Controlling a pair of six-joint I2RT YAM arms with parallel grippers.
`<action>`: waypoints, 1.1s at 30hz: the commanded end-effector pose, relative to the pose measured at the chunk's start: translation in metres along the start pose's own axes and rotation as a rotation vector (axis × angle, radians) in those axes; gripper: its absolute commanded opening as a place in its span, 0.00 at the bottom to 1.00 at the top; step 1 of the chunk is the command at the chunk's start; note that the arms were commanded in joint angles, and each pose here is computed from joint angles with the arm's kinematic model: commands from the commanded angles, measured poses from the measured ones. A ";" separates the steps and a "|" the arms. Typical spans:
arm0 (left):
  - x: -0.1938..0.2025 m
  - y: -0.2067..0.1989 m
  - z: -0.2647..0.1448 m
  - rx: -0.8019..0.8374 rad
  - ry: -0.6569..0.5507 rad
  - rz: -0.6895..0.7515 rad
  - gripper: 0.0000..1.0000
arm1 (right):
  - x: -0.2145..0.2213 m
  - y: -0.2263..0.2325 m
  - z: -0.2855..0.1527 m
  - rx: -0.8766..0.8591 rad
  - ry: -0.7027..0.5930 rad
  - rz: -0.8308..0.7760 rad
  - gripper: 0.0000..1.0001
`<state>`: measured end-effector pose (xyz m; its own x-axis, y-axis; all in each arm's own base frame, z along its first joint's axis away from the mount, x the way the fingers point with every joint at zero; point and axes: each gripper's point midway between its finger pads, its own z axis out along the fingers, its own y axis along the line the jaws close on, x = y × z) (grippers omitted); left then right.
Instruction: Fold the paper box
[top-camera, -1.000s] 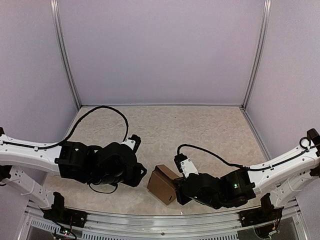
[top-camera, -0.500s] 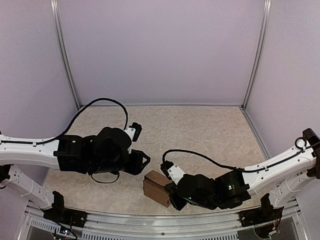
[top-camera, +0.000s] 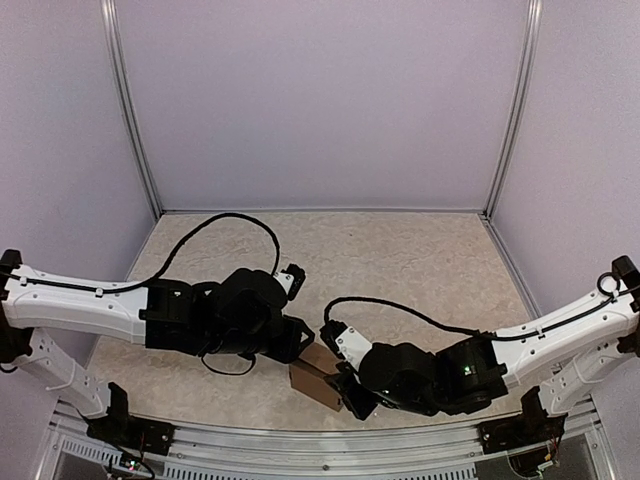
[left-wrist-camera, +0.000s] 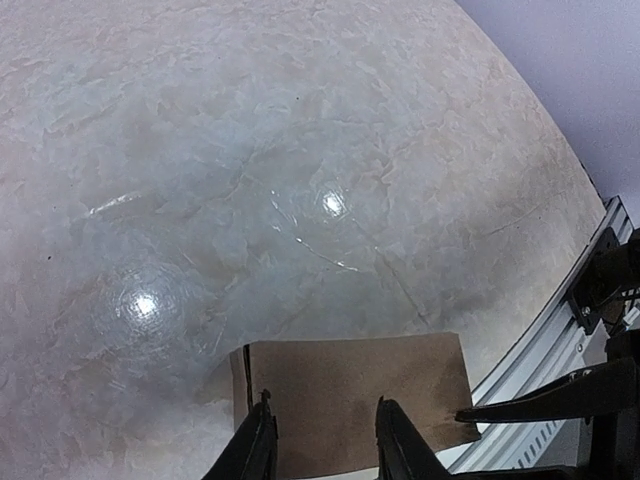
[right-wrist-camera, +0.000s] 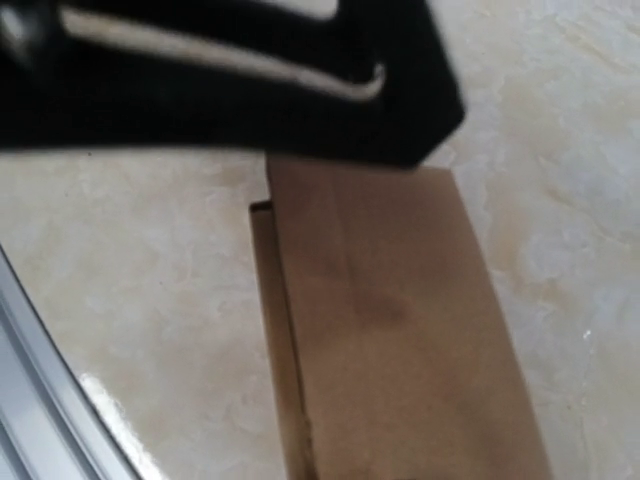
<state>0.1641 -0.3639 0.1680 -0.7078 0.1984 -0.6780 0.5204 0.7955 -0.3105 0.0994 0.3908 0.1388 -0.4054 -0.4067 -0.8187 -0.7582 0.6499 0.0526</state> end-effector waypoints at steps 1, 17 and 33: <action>0.009 0.004 0.010 -0.014 0.025 0.015 0.30 | -0.020 -0.003 -0.020 -0.020 -0.055 0.024 0.31; 0.018 0.034 0.024 -0.077 0.061 -0.022 0.28 | -0.013 -0.035 -0.019 0.051 -0.006 0.168 0.05; 0.072 0.046 0.044 -0.072 0.177 -0.054 0.13 | 0.066 -0.021 0.022 0.008 0.227 0.201 0.00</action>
<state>0.1751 -0.3498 0.1121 -0.7704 0.1907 -0.6084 0.4563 0.8314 -0.3172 0.1095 0.3791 0.1210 -0.5899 -0.3154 -0.7434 -0.6610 0.7173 0.2202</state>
